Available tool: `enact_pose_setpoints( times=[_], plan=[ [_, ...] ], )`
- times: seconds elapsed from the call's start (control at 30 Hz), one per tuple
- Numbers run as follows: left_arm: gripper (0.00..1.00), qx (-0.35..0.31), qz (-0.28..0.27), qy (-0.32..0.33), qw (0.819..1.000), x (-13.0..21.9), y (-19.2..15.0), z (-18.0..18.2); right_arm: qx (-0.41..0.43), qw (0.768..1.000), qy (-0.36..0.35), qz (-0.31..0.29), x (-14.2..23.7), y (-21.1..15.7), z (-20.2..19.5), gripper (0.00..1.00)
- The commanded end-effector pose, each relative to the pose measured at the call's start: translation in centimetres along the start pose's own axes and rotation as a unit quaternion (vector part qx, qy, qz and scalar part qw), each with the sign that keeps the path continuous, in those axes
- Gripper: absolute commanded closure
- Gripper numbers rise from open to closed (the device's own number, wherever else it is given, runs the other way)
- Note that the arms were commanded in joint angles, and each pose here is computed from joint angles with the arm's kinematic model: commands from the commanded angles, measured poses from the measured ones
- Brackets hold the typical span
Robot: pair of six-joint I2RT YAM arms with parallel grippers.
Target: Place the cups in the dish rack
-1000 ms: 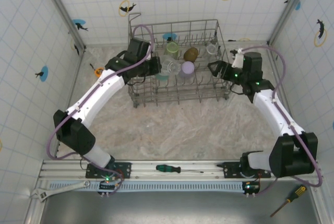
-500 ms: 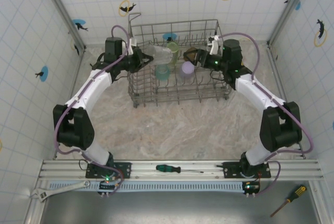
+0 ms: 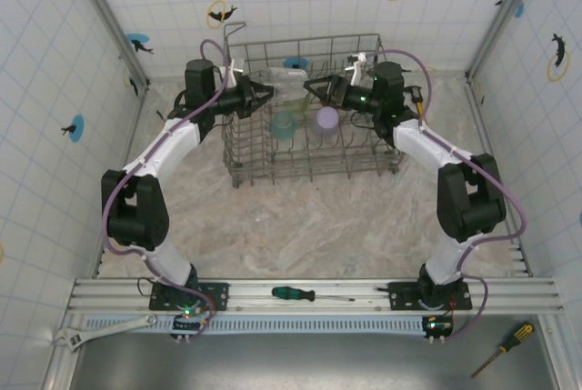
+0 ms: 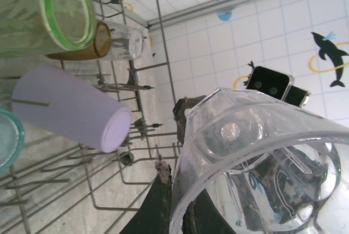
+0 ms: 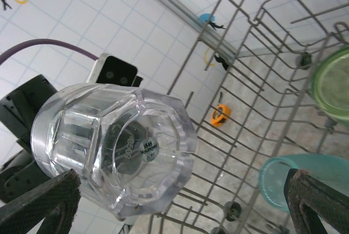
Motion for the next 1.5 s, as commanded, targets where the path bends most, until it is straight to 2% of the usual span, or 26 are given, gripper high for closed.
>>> enact_pose_setpoints(
  times=[0.0,0.3,0.8,0.93,1.07,1.23,1.3,1.47],
  plan=[
    [1.0,-0.013,0.009,-0.032,0.999,-0.2,0.3,-0.9,0.021,0.998,0.054,-0.003,-1.0,1.4,2.4,0.0],
    [1.0,0.002,0.027,-0.039,0.999,-0.8,0.0,0.1,0.004,0.993,0.12,-0.003,-2.0,1.4,4.2,0.0],
    [1.0,0.004,0.035,-0.072,0.997,-0.9,0.1,-0.9,-0.032,0.985,0.17,0.011,-3.7,1.4,4.9,0.07],
    [1.0,0.007,0.037,-0.072,0.997,-0.9,-0.1,-0.7,-0.034,0.981,0.189,0.005,-3.5,1.7,5.6,0.15],
    [0.99,0.011,0.039,-0.071,0.997,-1.0,-0.1,-0.4,-0.045,0.976,0.211,-0.001,-3.2,2.0,5.9,0.32],
    [0.85,0.012,0.037,-0.073,0.997,-1.0,0.1,-0.6,-0.049,0.975,0.217,-0.01,-2.7,2.3,5.9,0.46],
    [0.75,0.012,0.031,-0.071,0.997,-1.0,0.3,-0.7,-0.049,0.976,0.21,-0.016,-2.4,2.5,5.8,0.51],
    [0.51,0.008,0.023,-0.07,0.997,-0.9,0.8,-1.2,-0.031,0.985,0.167,-0.031,-1.5,2.8,5.3,0.54]
  ],
)
Point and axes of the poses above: each hand's point on the last joint's axis, 136 mm out from that joint toward the fingers, its own x axis back along the fingers, its own z axis along the line the jaws close on, y = z × x, the point moved 3 cm from there along x, back along the fingers, and after that the axes turned 2 degrees about -x, right-handed, at the moved point
